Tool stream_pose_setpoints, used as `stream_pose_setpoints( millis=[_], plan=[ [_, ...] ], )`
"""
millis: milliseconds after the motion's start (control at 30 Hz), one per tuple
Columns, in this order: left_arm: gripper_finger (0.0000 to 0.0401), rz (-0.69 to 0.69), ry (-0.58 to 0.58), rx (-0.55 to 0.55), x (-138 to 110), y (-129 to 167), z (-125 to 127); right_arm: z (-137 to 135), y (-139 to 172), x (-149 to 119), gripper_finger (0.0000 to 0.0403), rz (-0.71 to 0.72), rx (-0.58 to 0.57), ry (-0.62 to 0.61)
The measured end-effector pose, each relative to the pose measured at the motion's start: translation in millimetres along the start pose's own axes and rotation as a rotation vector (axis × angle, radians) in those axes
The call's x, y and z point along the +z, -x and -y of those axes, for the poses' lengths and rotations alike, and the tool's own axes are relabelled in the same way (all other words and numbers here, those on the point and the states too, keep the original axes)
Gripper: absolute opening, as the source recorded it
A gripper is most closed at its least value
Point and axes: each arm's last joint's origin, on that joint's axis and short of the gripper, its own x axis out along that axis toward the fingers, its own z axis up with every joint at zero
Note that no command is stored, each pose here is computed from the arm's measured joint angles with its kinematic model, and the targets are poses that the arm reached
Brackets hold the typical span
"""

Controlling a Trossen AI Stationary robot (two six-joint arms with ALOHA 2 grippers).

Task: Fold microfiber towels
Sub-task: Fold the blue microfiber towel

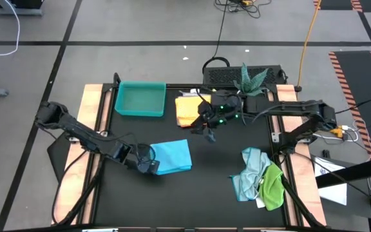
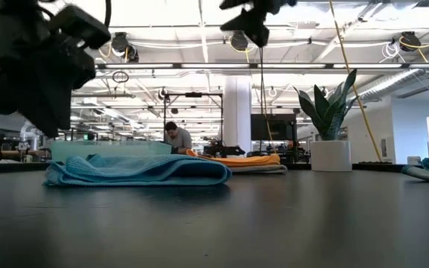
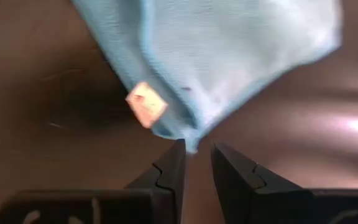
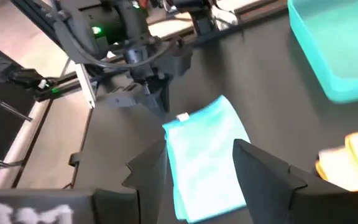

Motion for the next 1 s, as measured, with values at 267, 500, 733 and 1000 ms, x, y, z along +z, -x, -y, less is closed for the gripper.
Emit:
stream_pose_setpoints(
  millis=[267,500,733,1000],
  plan=[
    [0.0076,-0.004,0.022,-0.005,6.7,-19.3,5.5,8.9,-9.7,-15.4,0.0176,0.006,0.003,-0.048],
    [0.0076,0.014,0.01,0.007,15.8,-23.6,5.0,8.9,-10.2,-14.8,0.0176,0.022,0.009,-0.061],
    [0.0076,-0.034,0.012,0.011,18.4,-26.1,5.6,8.7,-10.3,-14.0,0.0176,0.031,0.012,-0.057],
    [0.0076,-0.079,0.02,0.027,17.0,-26.1,4.1,8.7,-10.3,-14.0,0.0176,0.03,0.012,-0.055]
  ],
)
